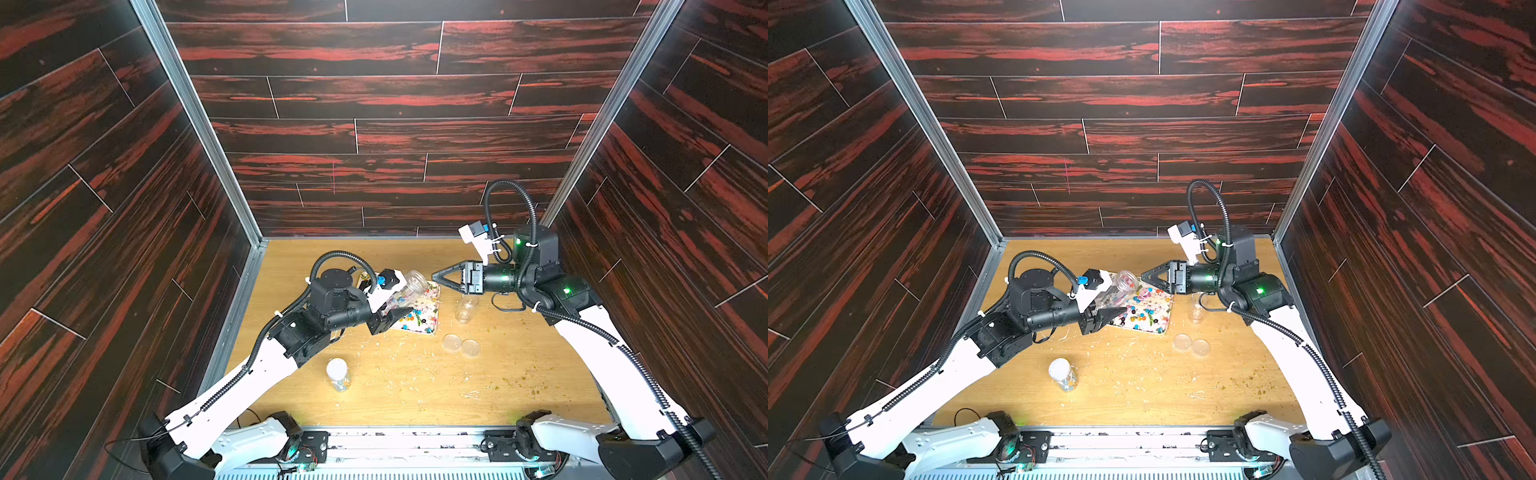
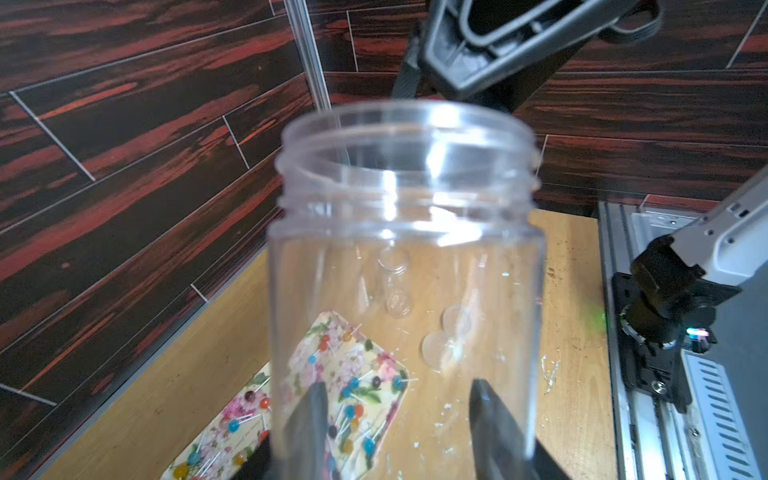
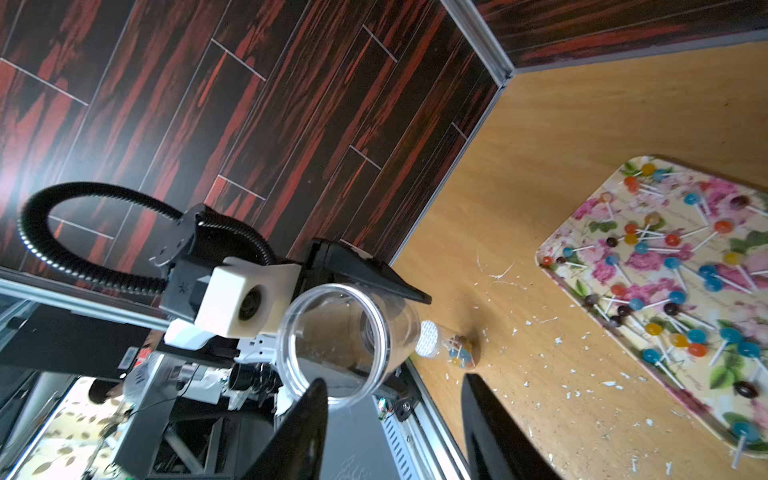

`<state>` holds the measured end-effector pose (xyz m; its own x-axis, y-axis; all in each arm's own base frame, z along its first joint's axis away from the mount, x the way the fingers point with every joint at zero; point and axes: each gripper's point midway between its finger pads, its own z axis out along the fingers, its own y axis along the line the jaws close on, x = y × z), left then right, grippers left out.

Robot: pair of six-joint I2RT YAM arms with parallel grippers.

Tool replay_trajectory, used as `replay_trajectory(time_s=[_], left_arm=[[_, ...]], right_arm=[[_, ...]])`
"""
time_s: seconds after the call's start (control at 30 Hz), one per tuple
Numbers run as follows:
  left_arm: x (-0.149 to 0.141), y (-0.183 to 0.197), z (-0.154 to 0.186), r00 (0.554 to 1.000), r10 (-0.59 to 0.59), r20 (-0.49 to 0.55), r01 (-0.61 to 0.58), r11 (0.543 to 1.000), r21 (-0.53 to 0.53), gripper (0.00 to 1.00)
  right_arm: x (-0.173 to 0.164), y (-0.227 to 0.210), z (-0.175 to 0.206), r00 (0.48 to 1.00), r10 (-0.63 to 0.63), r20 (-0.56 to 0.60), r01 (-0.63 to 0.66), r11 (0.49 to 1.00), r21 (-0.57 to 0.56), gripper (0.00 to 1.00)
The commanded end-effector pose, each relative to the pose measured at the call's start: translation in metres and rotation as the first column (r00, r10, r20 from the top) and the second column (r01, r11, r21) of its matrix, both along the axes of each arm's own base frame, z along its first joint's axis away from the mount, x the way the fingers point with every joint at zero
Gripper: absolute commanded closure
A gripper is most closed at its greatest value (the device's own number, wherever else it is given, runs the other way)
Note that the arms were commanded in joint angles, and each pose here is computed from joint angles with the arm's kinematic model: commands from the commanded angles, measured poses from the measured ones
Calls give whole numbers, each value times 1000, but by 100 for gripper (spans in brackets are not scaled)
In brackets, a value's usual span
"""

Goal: Pour the candies out of the jar
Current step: Place the jar at the center of the board.

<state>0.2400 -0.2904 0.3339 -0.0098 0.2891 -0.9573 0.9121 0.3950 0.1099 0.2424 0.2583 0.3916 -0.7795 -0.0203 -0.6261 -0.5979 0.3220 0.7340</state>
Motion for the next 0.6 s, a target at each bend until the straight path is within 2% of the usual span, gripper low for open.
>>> replay_trajectory(time_s=[0.0,0.37,0.57], left_arm=[[-6,-4,3,999,-45,14,45,999,-19,47],[-5,-12,-6,996,-88,4,88,996,18,46],[-2,-14,-13,996,-94,-7,94,994,49,46]], right_arm=[[-4,3,-2,998,51,-20,-51,999,-4,47],[-4,13,-12,992,113,-61,-114,993,-12,53],[-3,14,-26,991,109,-80,-115,990,-76,56]])
